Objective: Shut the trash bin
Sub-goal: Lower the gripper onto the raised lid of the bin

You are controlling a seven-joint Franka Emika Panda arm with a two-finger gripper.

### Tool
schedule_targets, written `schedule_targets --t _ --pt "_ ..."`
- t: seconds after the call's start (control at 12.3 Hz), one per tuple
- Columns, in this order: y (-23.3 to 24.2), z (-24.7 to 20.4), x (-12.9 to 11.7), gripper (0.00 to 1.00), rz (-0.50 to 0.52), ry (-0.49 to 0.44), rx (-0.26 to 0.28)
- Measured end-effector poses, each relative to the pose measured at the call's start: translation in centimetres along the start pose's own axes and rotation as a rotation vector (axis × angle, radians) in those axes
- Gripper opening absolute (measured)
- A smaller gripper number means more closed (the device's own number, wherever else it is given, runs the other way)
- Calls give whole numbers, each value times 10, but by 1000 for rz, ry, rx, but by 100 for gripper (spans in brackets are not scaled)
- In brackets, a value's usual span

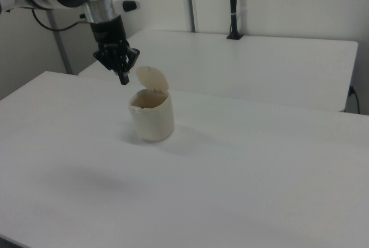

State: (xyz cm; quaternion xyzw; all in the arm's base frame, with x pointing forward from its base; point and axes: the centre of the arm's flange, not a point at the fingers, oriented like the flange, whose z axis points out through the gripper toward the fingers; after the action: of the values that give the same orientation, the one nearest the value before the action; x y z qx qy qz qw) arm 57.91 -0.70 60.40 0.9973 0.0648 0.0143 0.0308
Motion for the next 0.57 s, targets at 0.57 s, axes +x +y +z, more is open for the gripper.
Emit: schedule_targets --t 0.57 --pt "-26 22 68 1 -13 277 32"
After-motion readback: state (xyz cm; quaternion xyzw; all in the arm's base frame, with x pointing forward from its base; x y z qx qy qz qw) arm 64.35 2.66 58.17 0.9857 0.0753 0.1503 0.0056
